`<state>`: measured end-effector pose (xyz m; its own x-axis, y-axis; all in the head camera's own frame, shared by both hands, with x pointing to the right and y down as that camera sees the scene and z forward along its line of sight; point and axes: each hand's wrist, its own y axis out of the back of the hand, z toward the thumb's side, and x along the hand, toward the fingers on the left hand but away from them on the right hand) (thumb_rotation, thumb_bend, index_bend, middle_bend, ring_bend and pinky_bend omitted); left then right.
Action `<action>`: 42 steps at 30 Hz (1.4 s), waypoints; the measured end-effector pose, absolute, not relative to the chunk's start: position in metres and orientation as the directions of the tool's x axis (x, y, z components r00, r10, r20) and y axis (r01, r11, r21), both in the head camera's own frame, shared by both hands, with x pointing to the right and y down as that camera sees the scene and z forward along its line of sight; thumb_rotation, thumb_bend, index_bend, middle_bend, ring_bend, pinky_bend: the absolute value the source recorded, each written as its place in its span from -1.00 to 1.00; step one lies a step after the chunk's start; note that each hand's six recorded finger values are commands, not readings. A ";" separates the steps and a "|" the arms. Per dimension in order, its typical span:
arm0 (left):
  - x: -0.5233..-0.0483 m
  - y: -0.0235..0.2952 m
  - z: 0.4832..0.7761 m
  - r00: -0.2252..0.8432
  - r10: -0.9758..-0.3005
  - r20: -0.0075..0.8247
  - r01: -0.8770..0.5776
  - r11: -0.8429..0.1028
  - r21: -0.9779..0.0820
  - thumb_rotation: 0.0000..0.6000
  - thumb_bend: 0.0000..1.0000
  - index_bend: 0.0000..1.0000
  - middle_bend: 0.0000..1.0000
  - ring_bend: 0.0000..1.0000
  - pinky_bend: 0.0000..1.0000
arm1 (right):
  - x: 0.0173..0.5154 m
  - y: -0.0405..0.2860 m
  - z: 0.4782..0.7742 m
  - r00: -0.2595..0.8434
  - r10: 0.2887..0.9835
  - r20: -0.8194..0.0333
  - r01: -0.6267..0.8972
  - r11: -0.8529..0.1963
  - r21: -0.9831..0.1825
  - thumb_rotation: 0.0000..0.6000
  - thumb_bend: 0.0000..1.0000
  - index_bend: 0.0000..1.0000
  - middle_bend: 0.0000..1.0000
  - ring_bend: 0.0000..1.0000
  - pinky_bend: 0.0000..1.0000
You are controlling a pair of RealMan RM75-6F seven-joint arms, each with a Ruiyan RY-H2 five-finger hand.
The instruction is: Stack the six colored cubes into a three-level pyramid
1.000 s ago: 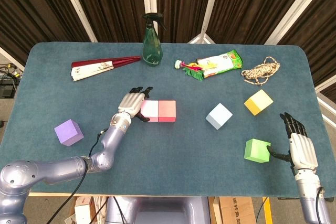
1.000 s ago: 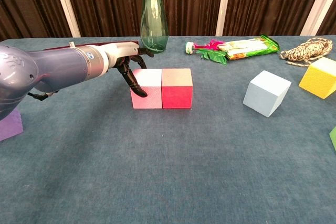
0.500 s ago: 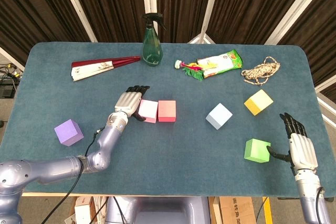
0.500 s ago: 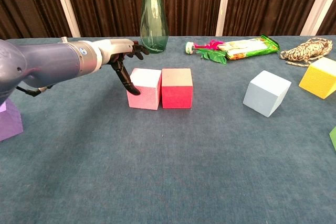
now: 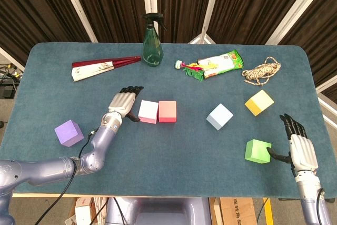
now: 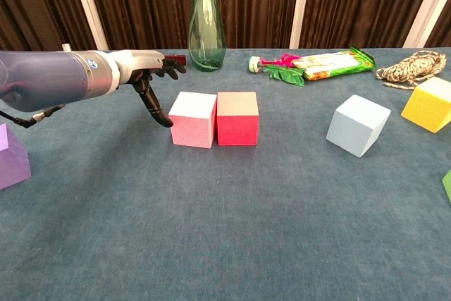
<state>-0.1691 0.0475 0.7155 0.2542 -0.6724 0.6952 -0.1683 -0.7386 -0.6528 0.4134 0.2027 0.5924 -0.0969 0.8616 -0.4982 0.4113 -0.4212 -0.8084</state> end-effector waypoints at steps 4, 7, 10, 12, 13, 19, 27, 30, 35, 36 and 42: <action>-0.157 0.050 0.714 0.278 -0.673 0.685 -0.170 -0.737 -0.655 1.00 -0.83 -1.00 -0.90 -1.00 -1.00 | 0.414 0.203 0.592 -0.098 0.861 -0.499 0.413 -0.421 -0.808 1.00 -0.47 -1.00 -1.00 -1.00 -1.00; -0.149 0.051 0.713 0.291 -0.675 0.678 -0.171 -0.734 -0.657 1.00 -0.80 -1.00 -0.90 -1.00 -1.00 | 0.414 0.203 0.592 -0.099 0.861 -0.498 0.415 -0.420 -0.807 1.00 -0.47 -1.00 -1.00 -1.00 -1.00; -0.142 0.053 0.714 0.298 -0.678 0.671 -0.173 -0.730 -0.661 1.00 -0.79 -1.00 -0.90 -1.00 -1.00 | 0.414 0.202 0.592 -0.098 0.862 -0.498 0.417 -0.419 -0.807 1.00 -0.47 -1.00 -1.00 -1.00 -1.00; -0.139 0.054 0.715 0.300 -0.681 0.668 -0.172 -0.728 -0.664 1.00 -0.79 -1.00 -0.90 -1.00 -1.00 | 0.414 0.202 0.592 -0.097 0.862 -0.498 0.418 -0.419 -0.806 1.00 -0.47 -1.00 -1.00 -1.00 -1.00; -0.137 0.054 0.716 0.300 -0.682 0.667 -0.171 -0.726 -0.666 1.00 -0.79 -1.00 -0.90 -1.00 -1.00 | 0.414 0.202 0.592 -0.097 0.862 -0.498 0.419 -0.418 -0.806 1.00 -0.47 -1.00 -1.00 -1.00 -1.00; -0.133 0.053 0.719 0.290 -0.690 0.663 -0.166 -0.718 -0.675 1.00 -0.76 -1.00 -0.90 -1.00 -1.00 | 0.415 0.202 0.591 -0.096 0.862 -0.498 0.424 -0.417 -0.804 1.00 -0.47 -1.00 -1.00 -1.00 -1.00; -0.128 0.054 0.723 0.289 -0.694 0.659 -0.173 -0.715 -0.677 1.00 -0.75 -1.00 -0.90 -1.00 -1.00 | 0.415 0.202 0.591 -0.093 0.862 -0.499 0.427 -0.418 -0.802 1.00 -0.47 -1.00 -1.00 -1.00 -1.00; -0.126 0.054 0.724 0.293 -0.695 0.657 -0.175 -0.714 -0.678 1.00 -0.75 -1.00 -0.90 -1.00 -1.00 | 0.415 0.202 0.591 -0.093 0.862 -0.499 0.426 -0.418 -0.802 1.00 -0.47 -1.00 -1.00 -1.00 -1.00; -0.123 0.054 0.723 0.297 -0.701 0.648 -0.185 -0.708 -0.681 1.00 -0.75 -1.00 -0.90 -1.00 -1.00 | 0.415 0.202 0.591 -0.093 0.861 -0.500 0.427 -0.419 -0.801 1.00 -0.47 -1.00 -1.00 -1.00 -1.00; -0.123 0.053 0.722 0.297 -0.703 0.646 -0.188 -0.707 -0.682 1.00 -0.75 -1.00 -0.90 -1.00 -1.00 | 0.415 0.202 0.591 -0.093 0.861 -0.500 0.427 -0.419 -0.801 1.00 -0.47 -1.00 -1.00 -1.00 -1.00; -0.122 0.052 0.721 0.299 -0.708 0.640 -0.190 -0.702 -0.687 1.00 -0.75 -1.00 -0.90 -1.00 -1.00 | 0.414 0.202 0.591 -0.093 0.860 -0.502 0.429 -0.421 -0.799 1.00 -0.46 -1.00 -1.00 -1.00 -1.00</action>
<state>-0.1217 0.0519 0.7212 0.2987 -0.7077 0.6402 -0.1904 -0.7016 -0.6867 0.4144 0.2020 0.5914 -0.0928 0.8597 -0.5023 0.4292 -0.4206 -0.7993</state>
